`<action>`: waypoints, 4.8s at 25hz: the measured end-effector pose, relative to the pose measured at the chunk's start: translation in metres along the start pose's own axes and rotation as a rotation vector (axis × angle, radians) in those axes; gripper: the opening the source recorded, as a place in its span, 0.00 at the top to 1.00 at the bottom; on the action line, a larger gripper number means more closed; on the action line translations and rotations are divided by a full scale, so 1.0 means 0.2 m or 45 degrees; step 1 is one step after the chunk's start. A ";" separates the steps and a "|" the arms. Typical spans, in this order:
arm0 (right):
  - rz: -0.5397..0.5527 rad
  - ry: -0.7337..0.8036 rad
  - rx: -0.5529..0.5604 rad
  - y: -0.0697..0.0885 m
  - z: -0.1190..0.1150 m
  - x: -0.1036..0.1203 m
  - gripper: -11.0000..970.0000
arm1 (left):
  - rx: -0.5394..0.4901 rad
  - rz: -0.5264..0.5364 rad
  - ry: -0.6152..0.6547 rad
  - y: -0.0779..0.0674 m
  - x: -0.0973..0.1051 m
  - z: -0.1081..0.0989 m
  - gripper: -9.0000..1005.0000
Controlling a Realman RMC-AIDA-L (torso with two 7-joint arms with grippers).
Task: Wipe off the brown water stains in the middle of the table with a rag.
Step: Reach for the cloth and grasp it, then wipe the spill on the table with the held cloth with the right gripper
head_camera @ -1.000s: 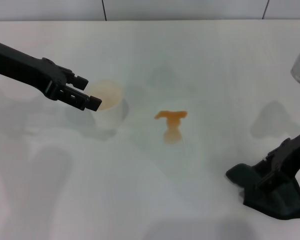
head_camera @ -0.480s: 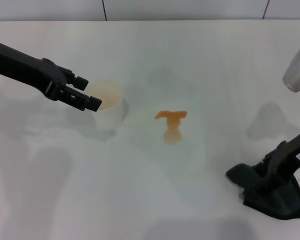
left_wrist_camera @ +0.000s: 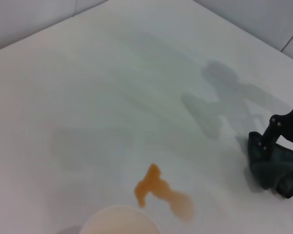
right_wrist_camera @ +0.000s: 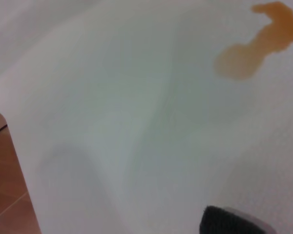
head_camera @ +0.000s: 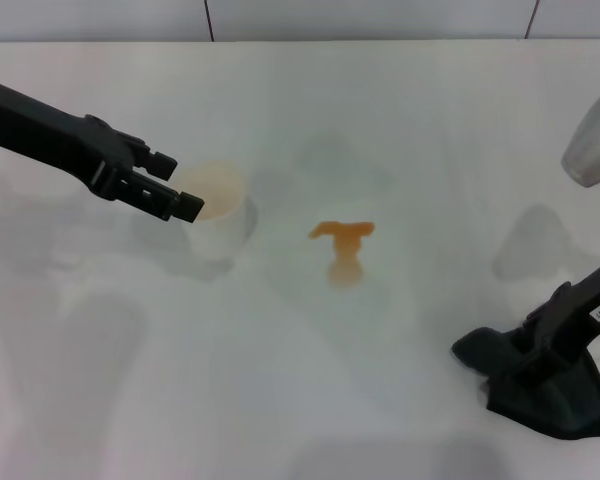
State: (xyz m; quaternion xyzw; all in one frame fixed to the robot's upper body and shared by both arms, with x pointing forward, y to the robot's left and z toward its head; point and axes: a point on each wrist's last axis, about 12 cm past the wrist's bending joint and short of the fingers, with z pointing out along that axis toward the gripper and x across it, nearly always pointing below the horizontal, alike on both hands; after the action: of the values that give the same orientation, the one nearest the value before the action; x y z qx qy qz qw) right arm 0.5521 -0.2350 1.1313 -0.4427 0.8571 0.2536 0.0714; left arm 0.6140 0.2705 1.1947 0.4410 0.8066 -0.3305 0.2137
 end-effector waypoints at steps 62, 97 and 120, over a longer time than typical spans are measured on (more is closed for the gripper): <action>-0.328 -0.214 0.206 0.10 0.22 -0.52 0.89 | 0.008 0.003 0.005 -0.01 -0.01 0.02 0.11; -0.479 -0.423 0.702 -0.05 0.33 -0.58 0.89 | 0.008 0.005 0.006 -0.01 -0.02 0.02 0.11; -0.608 -0.064 0.363 0.21 0.28 -0.44 0.89 | -0.029 0.014 0.007 0.01 -0.03 0.02 0.11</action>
State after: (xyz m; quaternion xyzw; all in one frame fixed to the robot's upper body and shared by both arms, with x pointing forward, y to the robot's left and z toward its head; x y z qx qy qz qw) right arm 0.5646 -0.1234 1.1282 -0.6112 0.7535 0.1173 0.2120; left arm 0.6192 0.2651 1.1950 0.4438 0.8085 -0.3189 0.2184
